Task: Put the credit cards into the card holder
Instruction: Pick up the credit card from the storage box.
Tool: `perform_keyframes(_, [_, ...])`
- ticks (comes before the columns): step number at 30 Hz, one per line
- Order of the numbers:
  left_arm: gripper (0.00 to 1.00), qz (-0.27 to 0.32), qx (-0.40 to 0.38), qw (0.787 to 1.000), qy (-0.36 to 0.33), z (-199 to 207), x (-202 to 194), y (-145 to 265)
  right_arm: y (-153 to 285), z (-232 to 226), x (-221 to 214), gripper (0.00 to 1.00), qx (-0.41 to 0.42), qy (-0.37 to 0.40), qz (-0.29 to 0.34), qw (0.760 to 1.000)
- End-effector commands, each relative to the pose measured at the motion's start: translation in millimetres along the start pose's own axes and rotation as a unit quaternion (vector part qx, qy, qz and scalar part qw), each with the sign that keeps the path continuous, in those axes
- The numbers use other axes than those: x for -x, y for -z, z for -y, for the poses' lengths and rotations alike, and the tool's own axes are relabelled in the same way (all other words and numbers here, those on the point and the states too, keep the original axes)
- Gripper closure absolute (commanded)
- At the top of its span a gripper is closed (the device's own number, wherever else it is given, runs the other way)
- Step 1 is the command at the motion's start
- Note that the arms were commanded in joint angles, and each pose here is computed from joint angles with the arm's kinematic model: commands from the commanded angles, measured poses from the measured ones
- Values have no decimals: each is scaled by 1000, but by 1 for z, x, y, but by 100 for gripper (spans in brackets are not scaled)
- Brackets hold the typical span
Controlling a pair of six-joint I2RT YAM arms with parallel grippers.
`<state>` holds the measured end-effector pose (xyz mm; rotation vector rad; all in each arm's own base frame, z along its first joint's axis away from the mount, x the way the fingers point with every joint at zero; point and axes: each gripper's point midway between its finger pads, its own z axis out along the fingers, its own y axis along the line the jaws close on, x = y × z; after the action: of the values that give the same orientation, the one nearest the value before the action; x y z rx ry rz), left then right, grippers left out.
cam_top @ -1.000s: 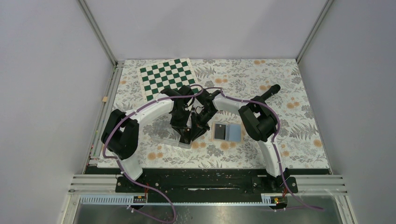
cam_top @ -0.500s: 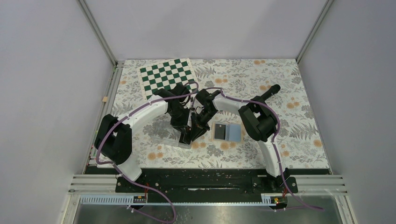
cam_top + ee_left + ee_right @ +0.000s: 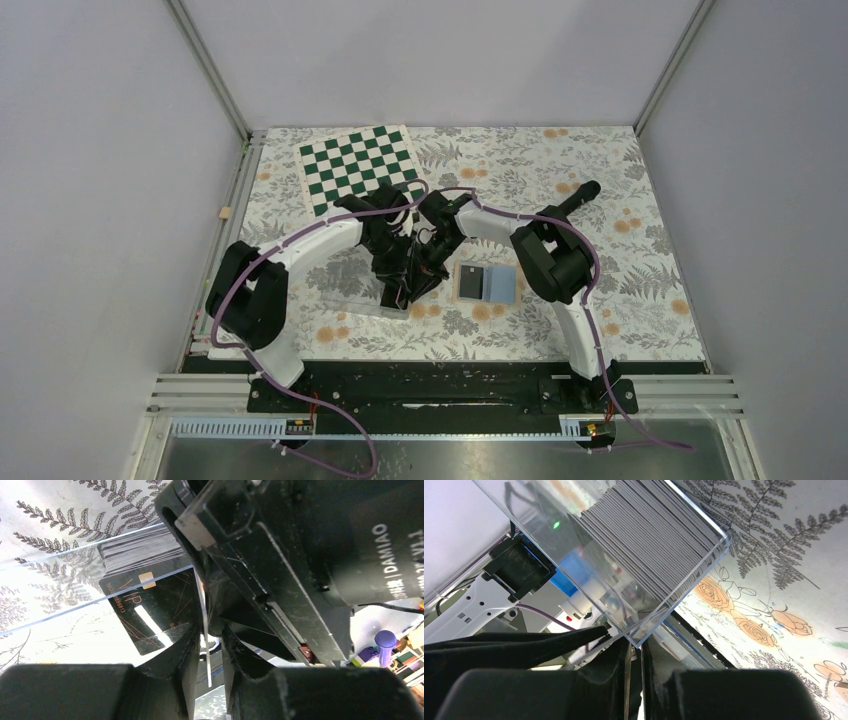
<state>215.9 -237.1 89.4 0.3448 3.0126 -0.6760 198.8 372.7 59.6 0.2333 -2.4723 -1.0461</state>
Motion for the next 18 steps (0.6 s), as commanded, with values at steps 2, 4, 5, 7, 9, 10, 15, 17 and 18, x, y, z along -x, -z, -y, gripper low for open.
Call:
perform_keyframes(2, [76, -3, -13, 1000, 8, 1, 0, -5, -11, 7, 2, 98, -14, 27, 5, 1000])
perform_keyframes(4, [75, -5, -11, 1000, 13, -2, -1, -6, -10, 7, 2, 98, -15, 28, 5, 999])
perform_keyframes(5, [75, -4, -10, 1000, 15, -4, -2, -6, -11, 7, 2, 98, -15, 29, 5, 999])
perform_keyframes(7, [76, -2, -11, 1000, 20, -7, -2, -4, -10, 7, 3, 98, -14, 28, 5, 999])
perform_keyframes(9, [78, 1, -23, 999, 24, -8, -1, -3, -10, 6, 3, 98, -14, 28, 6, 999])
perform_keyframes(10, [79, 3, -33, 999, 28, -8, 0, -1, -10, 6, 3, 98, -14, 29, 6, 999])
perform_keyframes(15, [81, 4, -99, 995, 26, 6, -1, 5, -9, 6, 4, 98, -14, 28, 6, 999])
perform_keyframes(17, [76, 5, -115, 993, 24, 11, -2, 7, -9, 7, 3, 99, -13, 28, 6, 1000])
perform_keyframes(18, [74, 3, -121, 992, 23, 13, -2, 7, -9, 7, 4, 98, -14, 29, 7, 999])
